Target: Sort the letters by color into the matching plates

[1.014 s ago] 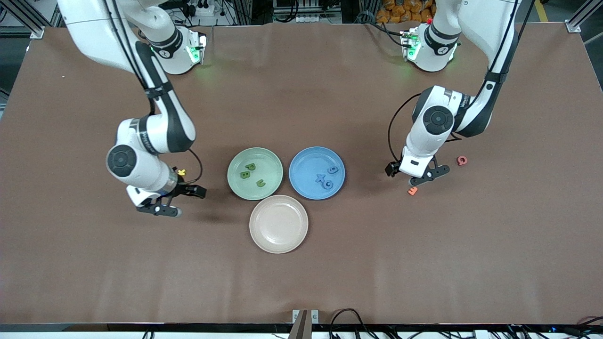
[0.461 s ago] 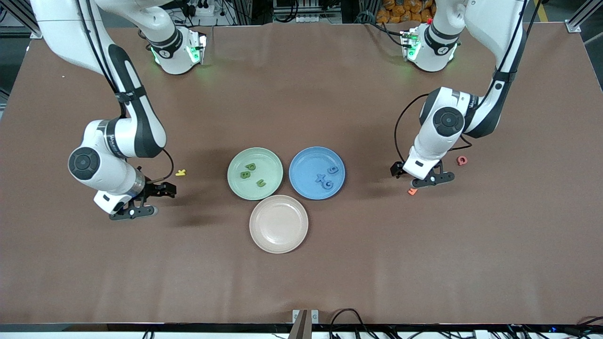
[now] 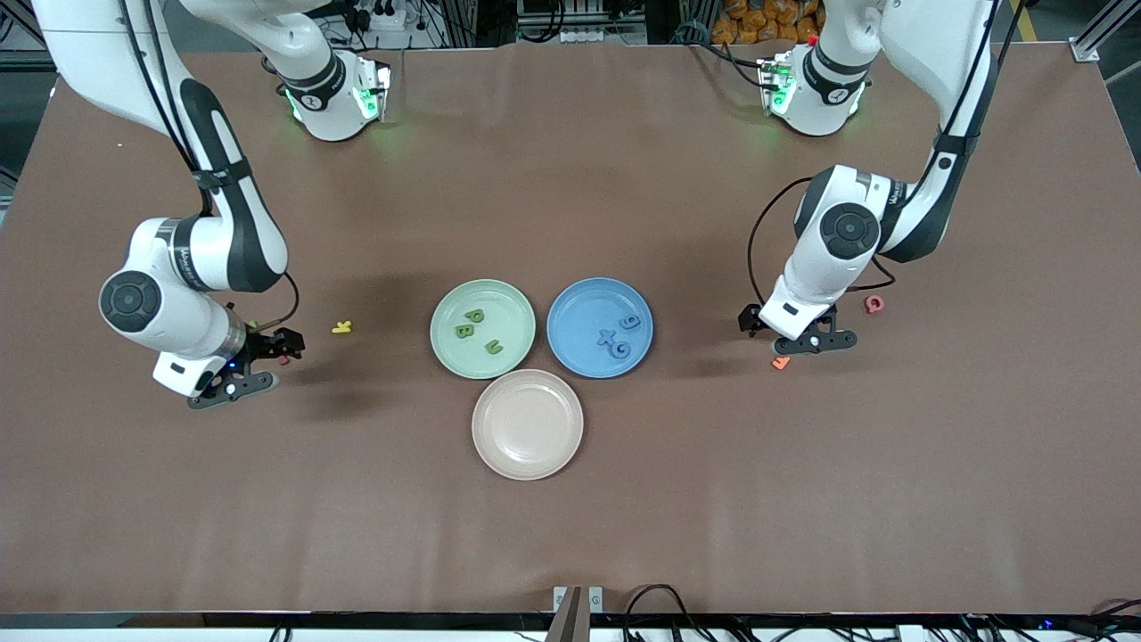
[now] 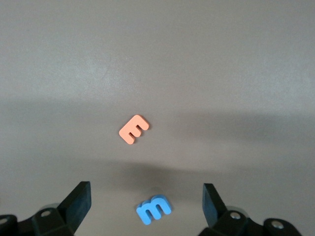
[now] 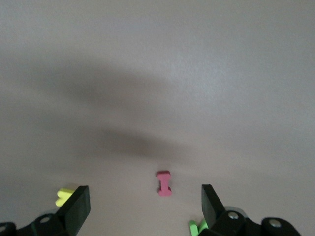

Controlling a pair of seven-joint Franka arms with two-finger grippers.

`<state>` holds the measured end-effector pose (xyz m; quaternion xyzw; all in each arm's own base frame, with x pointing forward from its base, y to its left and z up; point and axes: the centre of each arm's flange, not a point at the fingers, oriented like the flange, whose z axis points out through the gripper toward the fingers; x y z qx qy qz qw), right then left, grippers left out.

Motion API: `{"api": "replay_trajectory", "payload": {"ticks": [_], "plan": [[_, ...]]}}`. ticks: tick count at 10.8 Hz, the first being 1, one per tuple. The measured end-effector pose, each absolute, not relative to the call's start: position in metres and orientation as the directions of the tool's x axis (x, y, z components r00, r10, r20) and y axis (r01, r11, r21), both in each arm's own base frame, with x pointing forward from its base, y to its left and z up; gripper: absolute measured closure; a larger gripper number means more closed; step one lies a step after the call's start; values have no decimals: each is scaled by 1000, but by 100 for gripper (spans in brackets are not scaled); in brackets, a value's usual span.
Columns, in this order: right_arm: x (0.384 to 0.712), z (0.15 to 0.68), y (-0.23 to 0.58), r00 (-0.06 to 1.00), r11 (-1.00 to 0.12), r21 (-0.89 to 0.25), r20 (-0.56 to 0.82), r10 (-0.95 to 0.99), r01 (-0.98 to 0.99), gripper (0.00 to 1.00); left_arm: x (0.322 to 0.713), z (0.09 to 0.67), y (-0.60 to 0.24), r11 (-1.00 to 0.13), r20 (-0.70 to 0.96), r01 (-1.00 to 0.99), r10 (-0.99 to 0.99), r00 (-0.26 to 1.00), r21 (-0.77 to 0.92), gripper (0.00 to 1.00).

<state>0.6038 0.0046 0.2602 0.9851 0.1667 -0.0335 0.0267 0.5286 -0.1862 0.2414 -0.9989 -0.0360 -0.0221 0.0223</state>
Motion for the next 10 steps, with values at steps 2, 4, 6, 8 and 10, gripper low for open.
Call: {"api": "replay_trajectory", "payload": {"ticks": [2, 4, 6, 8, 10], "plan": [[591, 255, -11, 927, -926, 53, -58, 371, 374, 0, 530, 250, -185, -997, 17, -47, -48, 999, -59, 0], [573, 235, -27, 911, -909, 66, -24, 412, 412, 0, 531, 258, -184, -992, -6, -106, -106, 994, -68, 0], [559, 224, -44, 892, -889, 75, -32, 450, 452, 0, 535, 265, -184, -990, -35, -117, -114, 993, -78, 0], [550, 228, -62, 873, -869, 82, -33, 487, 488, 0, 541, 274, -185, -989, -56, -120, -115, 992, -86, 0], [537, 228, -77, 857, -853, 86, -24, 515, 515, 0, 546, 280, -187, -989, -49, -122, -118, 992, -85, 0]]}}
